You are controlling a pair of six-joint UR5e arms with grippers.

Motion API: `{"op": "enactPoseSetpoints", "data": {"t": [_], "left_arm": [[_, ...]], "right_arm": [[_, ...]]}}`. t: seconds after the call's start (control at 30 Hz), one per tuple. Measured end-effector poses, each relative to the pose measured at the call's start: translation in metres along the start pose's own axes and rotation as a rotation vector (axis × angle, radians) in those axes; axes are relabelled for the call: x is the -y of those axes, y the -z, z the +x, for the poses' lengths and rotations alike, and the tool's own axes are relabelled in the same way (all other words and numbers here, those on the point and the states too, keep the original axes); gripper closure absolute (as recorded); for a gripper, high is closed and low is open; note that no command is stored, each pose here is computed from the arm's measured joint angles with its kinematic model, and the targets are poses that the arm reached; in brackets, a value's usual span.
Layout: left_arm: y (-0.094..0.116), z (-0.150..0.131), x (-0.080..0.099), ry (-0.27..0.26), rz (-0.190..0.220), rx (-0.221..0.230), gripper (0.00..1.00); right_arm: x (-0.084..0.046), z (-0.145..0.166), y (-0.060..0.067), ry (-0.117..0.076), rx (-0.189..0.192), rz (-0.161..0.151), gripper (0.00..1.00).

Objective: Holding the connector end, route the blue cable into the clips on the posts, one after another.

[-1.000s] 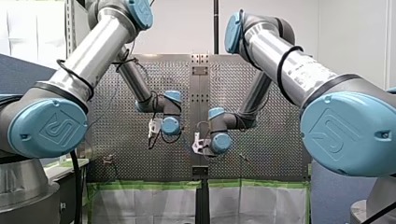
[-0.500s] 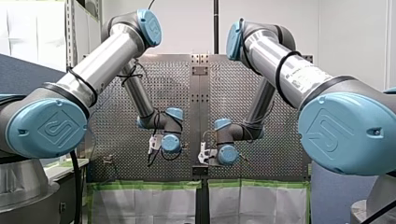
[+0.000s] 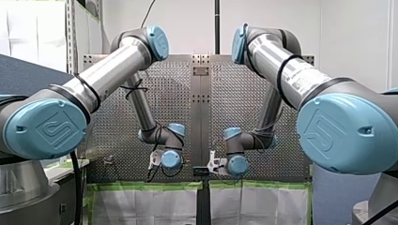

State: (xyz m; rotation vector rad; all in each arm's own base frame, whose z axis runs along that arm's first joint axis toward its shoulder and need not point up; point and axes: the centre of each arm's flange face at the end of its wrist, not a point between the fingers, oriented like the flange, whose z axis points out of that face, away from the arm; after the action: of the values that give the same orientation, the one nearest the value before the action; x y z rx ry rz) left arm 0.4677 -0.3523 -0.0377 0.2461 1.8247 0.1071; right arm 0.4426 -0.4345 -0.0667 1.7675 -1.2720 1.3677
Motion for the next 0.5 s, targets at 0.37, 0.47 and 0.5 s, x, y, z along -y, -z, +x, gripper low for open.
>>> {"op": "enactPoseSetpoints", "data": {"t": [0.37,0.47,0.5], "left_arm": [[0.010,0.001,0.015,-0.009,0.025,0.007,1.00],[0.013,0.001,0.019,-0.017,0.024,0.009,1.00],[0.014,0.001,0.020,-0.019,0.024,0.010,1.00]], "right_arm": [[-0.024,-0.035,0.003,-0.010,0.006,-0.015,1.00],[-0.033,-0.037,0.003,-0.016,-0.002,-0.016,1.00],[-0.035,-0.037,0.003,-0.018,-0.006,-0.015,1.00]]}}
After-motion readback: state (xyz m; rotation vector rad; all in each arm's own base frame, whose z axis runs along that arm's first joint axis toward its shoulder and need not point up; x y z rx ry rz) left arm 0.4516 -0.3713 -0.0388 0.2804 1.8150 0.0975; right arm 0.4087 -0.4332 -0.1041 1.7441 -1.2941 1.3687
